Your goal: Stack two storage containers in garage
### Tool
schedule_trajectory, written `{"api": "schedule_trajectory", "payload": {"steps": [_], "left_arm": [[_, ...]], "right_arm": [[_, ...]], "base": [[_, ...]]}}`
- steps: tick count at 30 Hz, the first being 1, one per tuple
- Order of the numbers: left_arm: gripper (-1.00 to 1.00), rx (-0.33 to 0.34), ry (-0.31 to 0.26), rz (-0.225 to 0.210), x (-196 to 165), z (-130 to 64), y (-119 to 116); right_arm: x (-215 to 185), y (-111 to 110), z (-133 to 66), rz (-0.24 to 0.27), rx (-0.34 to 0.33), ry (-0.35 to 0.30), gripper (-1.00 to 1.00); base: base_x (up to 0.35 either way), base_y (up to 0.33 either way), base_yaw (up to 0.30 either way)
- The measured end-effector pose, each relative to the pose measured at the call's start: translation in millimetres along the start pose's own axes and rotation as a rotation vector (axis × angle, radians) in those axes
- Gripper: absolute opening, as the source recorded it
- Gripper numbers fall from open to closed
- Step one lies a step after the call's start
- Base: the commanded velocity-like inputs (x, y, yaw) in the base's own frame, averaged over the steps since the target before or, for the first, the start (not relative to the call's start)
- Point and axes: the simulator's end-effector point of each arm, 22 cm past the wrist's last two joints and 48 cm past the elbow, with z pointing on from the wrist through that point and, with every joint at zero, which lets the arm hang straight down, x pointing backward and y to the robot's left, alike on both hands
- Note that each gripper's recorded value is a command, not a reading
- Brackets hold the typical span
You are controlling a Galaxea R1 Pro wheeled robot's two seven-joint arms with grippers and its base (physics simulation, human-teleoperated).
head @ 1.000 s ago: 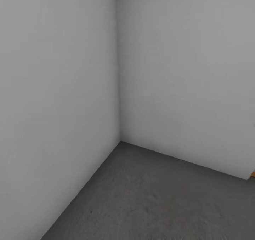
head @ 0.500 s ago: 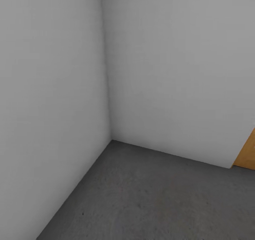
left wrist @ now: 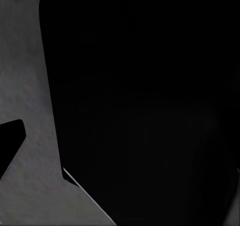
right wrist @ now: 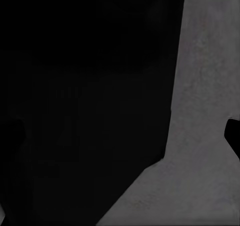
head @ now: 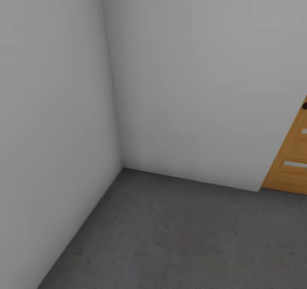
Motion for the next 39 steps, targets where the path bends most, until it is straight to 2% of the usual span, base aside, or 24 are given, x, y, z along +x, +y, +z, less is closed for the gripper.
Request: {"api": "schedule_trajectory", "payload": {"steps": [30, 39], "left_arm": [[1.00, 0.002, 0.016, 0.002, 6.2, 0.1, -1.6], [1.00, 0.003, 0.019, 0.001, 7.4, 0.0, -2.0]], "right_arm": [[7.3, 0.0, -0.1, -0.002, 0.000, 0.019, 1.00], [8.6, -0.1, -0.2, -0.002, 0.001, 0.022, 1.00]], "base": [[0.001, 0.000, -0.253], [0.089, -0.072, -0.259]]}}
